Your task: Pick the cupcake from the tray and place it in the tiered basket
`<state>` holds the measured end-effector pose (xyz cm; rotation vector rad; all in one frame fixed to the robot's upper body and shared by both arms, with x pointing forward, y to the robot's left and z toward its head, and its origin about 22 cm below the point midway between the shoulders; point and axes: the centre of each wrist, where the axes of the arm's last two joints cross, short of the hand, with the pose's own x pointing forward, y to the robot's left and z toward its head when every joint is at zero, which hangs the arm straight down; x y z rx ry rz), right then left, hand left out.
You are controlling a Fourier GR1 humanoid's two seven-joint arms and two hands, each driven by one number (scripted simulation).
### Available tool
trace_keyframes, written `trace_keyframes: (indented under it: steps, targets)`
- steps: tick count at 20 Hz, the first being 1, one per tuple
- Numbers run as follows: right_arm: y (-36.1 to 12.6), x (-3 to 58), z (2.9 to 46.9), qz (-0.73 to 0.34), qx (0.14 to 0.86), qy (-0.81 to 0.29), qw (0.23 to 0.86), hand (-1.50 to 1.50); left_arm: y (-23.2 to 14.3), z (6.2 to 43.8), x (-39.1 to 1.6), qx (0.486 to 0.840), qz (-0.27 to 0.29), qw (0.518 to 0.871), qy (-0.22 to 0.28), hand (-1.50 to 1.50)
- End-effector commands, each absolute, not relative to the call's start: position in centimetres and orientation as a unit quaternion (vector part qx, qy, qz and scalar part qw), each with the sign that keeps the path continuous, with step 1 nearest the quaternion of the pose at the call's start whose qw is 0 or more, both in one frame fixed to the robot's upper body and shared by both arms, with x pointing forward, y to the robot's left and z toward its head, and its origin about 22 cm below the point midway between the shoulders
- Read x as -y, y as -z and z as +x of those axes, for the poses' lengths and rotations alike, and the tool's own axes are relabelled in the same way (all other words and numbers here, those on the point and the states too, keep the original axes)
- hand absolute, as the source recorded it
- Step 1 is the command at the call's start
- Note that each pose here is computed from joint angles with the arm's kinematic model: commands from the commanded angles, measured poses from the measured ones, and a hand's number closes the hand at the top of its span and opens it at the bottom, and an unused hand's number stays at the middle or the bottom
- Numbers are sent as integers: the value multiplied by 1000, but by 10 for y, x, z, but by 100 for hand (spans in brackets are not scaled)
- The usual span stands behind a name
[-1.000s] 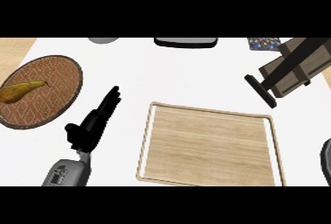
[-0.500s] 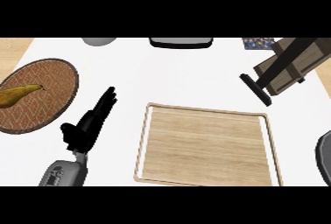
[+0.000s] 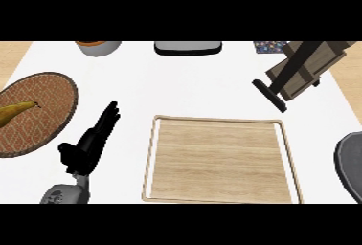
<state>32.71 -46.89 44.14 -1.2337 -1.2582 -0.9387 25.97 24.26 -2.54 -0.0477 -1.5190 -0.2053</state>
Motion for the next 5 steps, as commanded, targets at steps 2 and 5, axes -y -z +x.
trace_keyframes:
  steps: [2, 5]
  targets:
    - [-448, 504, 273, -519, 537, 403, 529, -150, 33, 249, -246, 686, -17, 723, 78, 0]
    - [-449, 521, 242, -523, 538, 375, 544, -150, 25, 255, -260, 680, -15, 730, 71, 0]
